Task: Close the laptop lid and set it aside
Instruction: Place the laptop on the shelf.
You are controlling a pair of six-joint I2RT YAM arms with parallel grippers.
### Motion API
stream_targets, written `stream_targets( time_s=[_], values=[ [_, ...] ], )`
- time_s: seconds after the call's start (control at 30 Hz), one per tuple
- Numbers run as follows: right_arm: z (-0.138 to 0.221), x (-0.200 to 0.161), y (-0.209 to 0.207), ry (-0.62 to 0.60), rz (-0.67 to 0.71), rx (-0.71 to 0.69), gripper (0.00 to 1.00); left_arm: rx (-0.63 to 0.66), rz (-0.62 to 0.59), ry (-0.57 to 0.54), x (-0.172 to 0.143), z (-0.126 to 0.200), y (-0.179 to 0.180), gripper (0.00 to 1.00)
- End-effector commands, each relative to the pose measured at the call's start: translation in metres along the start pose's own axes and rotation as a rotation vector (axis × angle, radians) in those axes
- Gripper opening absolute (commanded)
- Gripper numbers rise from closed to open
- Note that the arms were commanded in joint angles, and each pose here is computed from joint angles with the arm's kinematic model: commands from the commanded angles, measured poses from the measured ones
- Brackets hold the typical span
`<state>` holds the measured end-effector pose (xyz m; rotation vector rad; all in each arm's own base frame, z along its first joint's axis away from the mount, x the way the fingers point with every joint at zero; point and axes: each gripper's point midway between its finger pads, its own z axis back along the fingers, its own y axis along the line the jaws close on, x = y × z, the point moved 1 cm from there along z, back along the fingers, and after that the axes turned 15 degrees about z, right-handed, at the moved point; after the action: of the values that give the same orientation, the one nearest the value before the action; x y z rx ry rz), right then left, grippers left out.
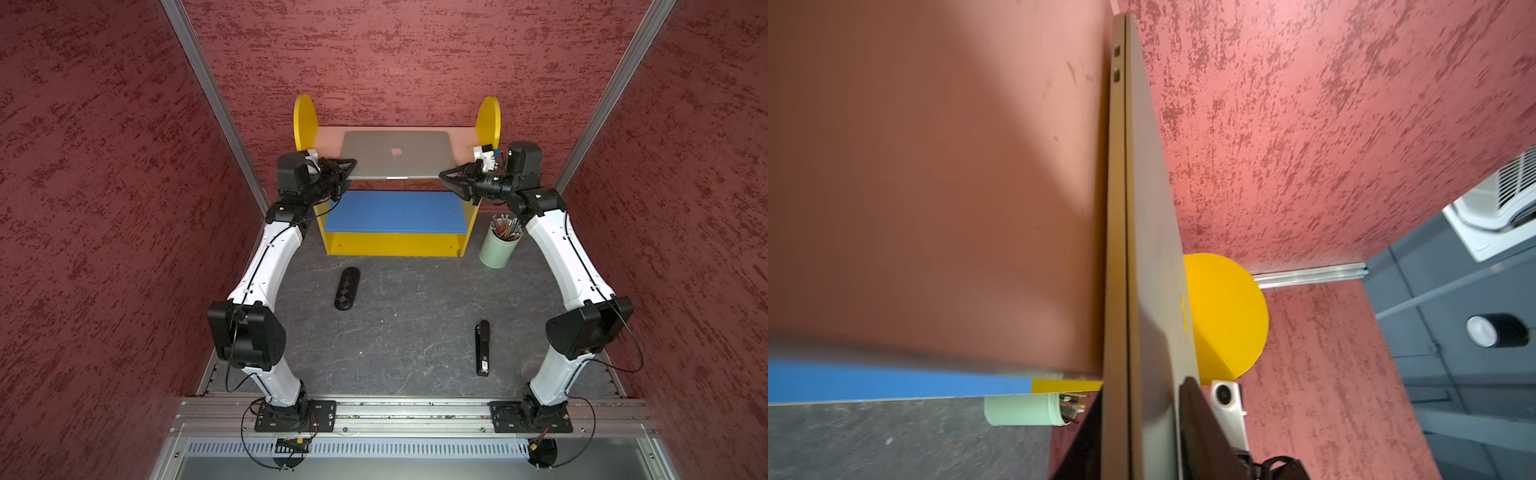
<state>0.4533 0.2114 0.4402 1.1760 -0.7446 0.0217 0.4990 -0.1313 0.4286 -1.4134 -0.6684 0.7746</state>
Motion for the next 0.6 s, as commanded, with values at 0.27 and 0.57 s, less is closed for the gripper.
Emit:
stream_targets(
  time_s=[0.27, 0.57],
  values=[
    [0.015, 0.024, 0.018, -0.085, 0.076, 0.012, 0.37, 0.035, -0.139, -0.001, 0.008, -0.004, -0.004, 0.7],
    [0.02, 0.019, 0.016, -0.07, 0.087, -0.006, 0.46, 0.049, -0.212, 0.065, -0.002, 0.006, -0.004, 0.87]
  ],
)
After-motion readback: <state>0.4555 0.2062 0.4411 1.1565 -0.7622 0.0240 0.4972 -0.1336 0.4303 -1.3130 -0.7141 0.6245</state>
